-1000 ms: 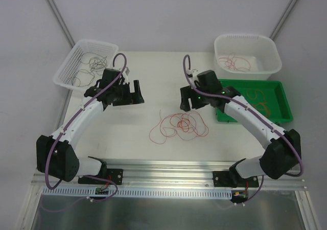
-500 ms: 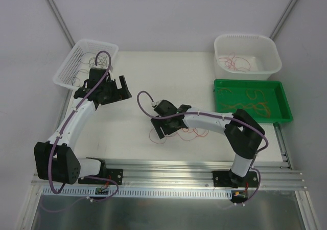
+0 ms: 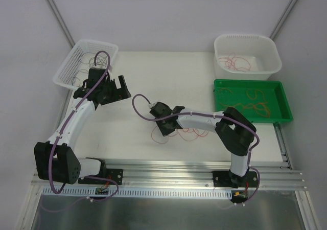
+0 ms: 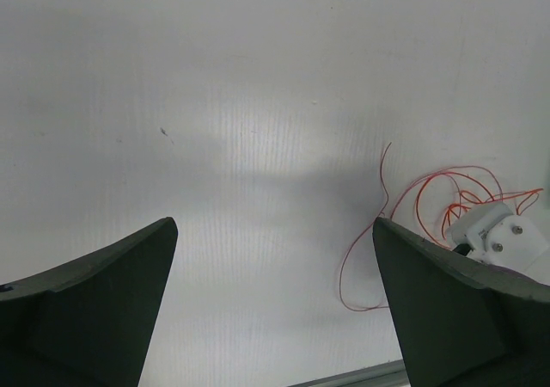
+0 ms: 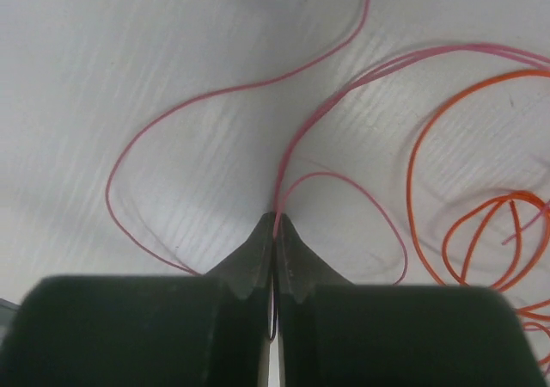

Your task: Untangle the cables

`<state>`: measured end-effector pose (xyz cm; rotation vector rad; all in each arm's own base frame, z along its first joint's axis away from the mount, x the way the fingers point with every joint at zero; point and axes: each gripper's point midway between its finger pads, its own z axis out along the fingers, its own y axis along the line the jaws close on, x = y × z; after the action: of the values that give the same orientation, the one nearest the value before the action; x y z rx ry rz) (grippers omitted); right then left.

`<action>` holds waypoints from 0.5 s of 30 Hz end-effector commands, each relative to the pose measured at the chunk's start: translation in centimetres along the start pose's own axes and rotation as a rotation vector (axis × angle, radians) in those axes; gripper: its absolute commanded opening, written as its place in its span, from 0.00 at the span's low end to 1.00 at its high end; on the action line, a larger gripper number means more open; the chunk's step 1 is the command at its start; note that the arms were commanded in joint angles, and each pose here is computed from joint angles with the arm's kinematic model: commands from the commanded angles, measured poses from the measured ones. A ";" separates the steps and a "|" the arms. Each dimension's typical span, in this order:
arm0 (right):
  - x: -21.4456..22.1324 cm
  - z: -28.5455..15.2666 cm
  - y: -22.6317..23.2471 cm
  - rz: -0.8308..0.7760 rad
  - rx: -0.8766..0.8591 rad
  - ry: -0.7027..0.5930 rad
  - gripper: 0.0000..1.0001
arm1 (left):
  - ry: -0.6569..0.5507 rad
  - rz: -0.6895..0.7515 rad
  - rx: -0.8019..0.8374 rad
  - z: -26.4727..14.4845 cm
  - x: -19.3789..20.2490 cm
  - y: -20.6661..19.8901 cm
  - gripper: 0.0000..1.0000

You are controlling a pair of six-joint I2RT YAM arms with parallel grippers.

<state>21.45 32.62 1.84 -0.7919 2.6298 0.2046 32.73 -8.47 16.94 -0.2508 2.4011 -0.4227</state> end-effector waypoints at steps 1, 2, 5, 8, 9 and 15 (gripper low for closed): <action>-2.6 -1.8 2.7 -0.038 -0.079 -0.079 0.01 | -0.007 -0.015 0.016 -0.4 -0.1 -0.2 0.99; -3.7 -3.6 2.4 -0.065 -0.080 -0.113 0.01 | -0.005 -0.015 0.018 -0.4 -0.1 -0.2 0.99; -7.8 -9.4 1.9 -0.119 -0.057 -0.232 0.01 | 0.002 -0.015 0.030 -0.3 0.0 -0.5 0.99; -12.5 -16.3 0.9 -0.196 -0.013 -0.376 0.01 | 0.006 -0.016 0.041 -0.3 0.0 -0.6 0.99; -13.8 -18.6 0.1 -0.224 0.018 -0.430 0.01 | 0.005 -0.016 0.041 -0.3 0.0 -0.6 0.99; -20.3 -33.1 -2.5 -0.244 0.100 -0.750 0.01 | 0.000 -0.015 0.038 -0.3 0.0 -0.6 0.99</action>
<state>27.77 37.31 32.77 -0.8235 1.9583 0.3582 32.60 -8.91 17.03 -0.2393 2.4044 -0.4542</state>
